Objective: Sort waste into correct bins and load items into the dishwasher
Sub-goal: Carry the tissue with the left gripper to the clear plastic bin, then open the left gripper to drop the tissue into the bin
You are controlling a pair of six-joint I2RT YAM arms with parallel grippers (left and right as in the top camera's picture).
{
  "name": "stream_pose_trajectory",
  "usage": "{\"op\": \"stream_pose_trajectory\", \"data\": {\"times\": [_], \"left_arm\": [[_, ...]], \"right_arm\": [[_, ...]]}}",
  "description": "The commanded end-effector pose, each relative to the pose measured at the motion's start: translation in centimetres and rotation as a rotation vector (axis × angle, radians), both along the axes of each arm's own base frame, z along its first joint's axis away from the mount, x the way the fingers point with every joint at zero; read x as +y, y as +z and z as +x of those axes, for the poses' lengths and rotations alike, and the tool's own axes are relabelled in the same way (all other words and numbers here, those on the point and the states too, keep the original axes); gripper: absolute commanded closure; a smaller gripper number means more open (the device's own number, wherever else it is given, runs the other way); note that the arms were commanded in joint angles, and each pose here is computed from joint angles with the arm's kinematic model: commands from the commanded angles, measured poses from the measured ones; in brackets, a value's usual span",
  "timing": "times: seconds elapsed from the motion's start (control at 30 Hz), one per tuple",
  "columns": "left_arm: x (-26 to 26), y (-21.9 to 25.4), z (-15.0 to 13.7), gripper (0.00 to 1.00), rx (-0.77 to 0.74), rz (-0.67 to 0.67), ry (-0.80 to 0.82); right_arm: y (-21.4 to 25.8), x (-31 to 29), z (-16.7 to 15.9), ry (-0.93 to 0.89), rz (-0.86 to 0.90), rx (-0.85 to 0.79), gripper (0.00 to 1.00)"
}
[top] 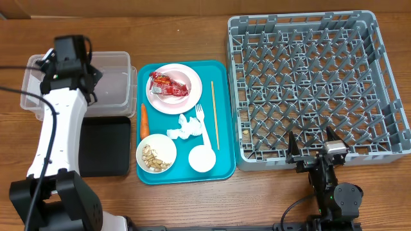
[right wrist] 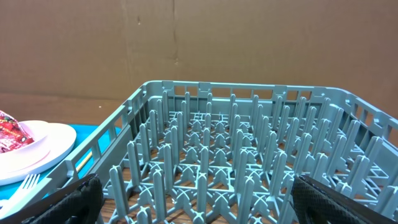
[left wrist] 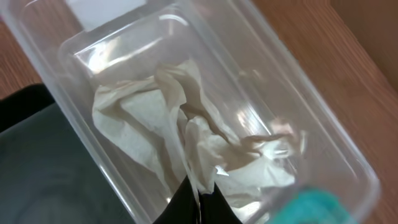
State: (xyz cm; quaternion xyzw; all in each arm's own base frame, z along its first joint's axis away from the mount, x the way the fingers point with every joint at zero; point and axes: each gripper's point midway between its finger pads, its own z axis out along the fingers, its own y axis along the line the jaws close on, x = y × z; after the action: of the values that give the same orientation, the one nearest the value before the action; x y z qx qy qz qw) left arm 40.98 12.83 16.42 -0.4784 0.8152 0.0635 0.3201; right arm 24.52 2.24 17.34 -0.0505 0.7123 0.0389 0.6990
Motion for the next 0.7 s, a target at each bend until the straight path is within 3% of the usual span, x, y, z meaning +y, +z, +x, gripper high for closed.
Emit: {"op": "stream_pose_trajectory", "data": {"times": [0.0, 0.1, 0.17, 0.2, 0.23, 0.47, 0.67], "left_arm": [[1.1, -2.2, -0.3, 0.96, -0.029, -0.041, 0.063], [1.5, -3.1, -0.3, 0.94, -0.041, -0.044, 0.071], [1.6, -3.5, -0.2, 0.87, -0.05, -0.043, 0.066], [1.5, -3.6, -0.1, 0.88, -0.05, -0.043, 0.05], [1.2, -3.7, 0.2, 0.96, -0.048, -0.044, 0.022], [-0.6, -4.1, 2.3, 0.96, -0.077, -0.102, -0.174], [1.0, -3.2, 1.1, 0.96, -0.058, -0.206, -0.189]], "right_arm": [[-0.2, 0.2, 0.0, 0.008, -0.007, -0.005, 0.0], [-0.2, 0.2, 0.0, 0.008, -0.007, -0.005, 0.0], [-0.2, 0.2, 0.0, 0.008, -0.007, -0.005, 0.0], [-0.2, 0.2, 0.0, 0.008, -0.007, -0.005, 0.0], [-0.2, 0.2, 0.0, 0.008, -0.006, -0.005, 0.0], [-0.2, 0.2, 0.0, 0.008, -0.006, -0.005, 0.0], [-0.2, 0.2, 0.0, 0.008, -0.006, -0.005, 0.0]]}}
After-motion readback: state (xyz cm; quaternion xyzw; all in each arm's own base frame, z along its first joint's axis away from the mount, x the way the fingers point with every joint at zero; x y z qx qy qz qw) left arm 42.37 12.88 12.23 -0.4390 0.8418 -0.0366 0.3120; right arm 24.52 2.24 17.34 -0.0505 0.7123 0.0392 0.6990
